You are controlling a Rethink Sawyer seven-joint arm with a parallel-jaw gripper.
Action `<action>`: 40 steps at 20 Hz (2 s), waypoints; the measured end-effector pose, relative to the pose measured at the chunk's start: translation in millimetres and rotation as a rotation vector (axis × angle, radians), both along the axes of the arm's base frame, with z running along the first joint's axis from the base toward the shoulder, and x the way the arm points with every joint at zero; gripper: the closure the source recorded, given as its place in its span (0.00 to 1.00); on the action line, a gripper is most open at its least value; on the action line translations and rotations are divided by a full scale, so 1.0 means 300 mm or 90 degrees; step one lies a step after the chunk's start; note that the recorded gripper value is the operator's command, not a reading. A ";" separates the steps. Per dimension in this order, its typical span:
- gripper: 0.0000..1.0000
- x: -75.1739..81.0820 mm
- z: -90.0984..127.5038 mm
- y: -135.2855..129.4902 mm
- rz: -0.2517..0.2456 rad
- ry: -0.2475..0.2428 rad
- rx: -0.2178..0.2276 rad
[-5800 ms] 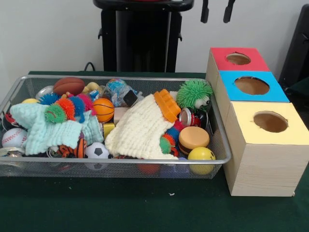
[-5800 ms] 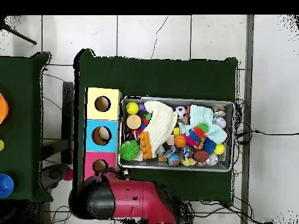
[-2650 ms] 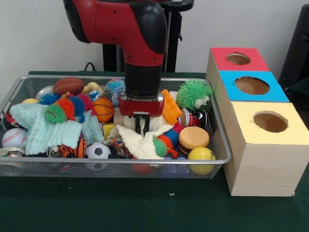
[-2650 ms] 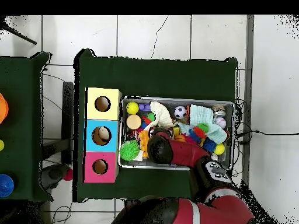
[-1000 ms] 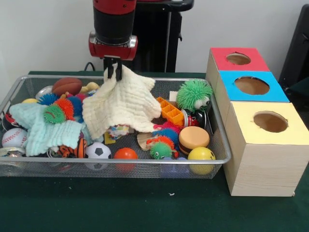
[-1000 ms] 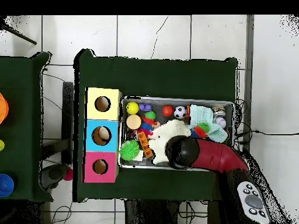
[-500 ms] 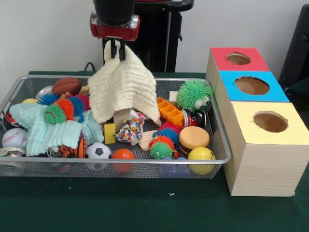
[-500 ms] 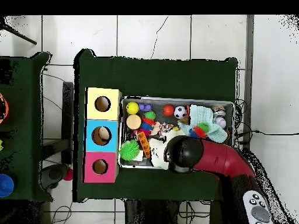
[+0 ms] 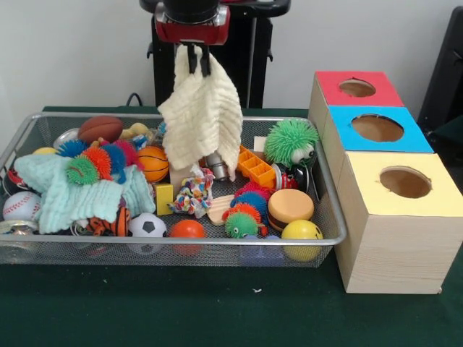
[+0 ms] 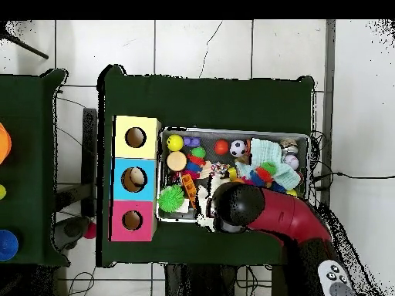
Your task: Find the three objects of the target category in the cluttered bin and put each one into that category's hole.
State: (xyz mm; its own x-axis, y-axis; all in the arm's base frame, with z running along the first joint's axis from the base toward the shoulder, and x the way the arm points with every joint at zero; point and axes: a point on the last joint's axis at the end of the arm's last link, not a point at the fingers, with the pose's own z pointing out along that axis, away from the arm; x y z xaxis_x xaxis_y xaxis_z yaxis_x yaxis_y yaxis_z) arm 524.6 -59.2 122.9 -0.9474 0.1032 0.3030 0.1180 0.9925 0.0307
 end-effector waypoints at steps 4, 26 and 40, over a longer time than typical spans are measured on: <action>1.00 -0.003 0.014 0.043 -0.022 0.003 0.025; 1.00 -0.013 -0.031 0.233 -0.103 -0.029 0.119; 0.00 0.056 -0.084 0.211 -0.118 -0.099 0.126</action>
